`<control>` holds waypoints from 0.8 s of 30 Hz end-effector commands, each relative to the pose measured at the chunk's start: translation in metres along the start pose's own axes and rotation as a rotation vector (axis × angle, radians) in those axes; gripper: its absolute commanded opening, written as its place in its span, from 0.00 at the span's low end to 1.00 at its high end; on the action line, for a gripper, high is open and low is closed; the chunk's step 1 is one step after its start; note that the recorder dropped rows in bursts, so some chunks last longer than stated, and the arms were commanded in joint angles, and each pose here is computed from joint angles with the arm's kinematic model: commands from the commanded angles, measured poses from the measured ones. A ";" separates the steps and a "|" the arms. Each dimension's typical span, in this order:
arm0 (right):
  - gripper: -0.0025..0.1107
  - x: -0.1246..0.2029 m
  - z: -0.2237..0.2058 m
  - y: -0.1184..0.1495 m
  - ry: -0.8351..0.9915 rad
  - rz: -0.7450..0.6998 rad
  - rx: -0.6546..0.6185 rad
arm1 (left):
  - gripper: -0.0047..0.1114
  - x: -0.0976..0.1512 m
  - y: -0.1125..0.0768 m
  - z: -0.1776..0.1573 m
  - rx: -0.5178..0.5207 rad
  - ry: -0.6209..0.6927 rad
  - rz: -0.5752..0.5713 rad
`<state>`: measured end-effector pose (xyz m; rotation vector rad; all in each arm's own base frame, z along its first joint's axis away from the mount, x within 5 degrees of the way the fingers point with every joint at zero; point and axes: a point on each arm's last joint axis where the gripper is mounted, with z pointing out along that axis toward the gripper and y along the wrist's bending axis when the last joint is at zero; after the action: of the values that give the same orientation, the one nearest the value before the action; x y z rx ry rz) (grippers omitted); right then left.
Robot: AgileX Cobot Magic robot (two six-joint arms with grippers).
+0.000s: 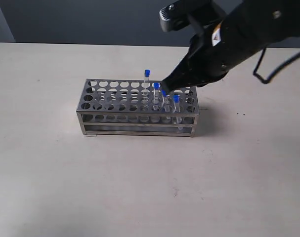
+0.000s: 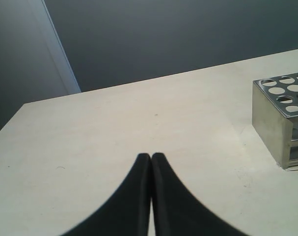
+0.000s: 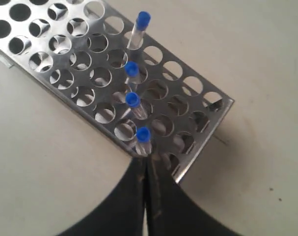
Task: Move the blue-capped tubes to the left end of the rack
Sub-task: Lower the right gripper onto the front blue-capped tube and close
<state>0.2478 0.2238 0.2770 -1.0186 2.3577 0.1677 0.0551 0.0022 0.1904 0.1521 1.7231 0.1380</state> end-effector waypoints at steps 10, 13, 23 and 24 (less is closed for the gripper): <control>0.43 -0.013 0.041 0.007 0.070 0.059 -0.043 | 0.04 -0.002 0.000 0.000 0.005 -0.011 0.003; 0.41 -0.013 0.043 0.005 0.073 0.024 -0.016 | 0.04 -0.002 0.000 0.000 0.005 -0.011 0.003; 0.40 -0.002 0.086 0.004 0.161 0.037 0.026 | 0.04 -0.002 0.000 0.000 0.005 -0.011 0.003; 0.37 -0.002 0.088 0.004 0.159 0.028 0.037 | 0.04 -0.002 0.000 0.000 0.005 -0.011 0.003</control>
<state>0.2814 0.2553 0.2036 -1.0320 2.5321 0.0737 0.0551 0.0022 0.1904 0.1521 1.7231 0.1380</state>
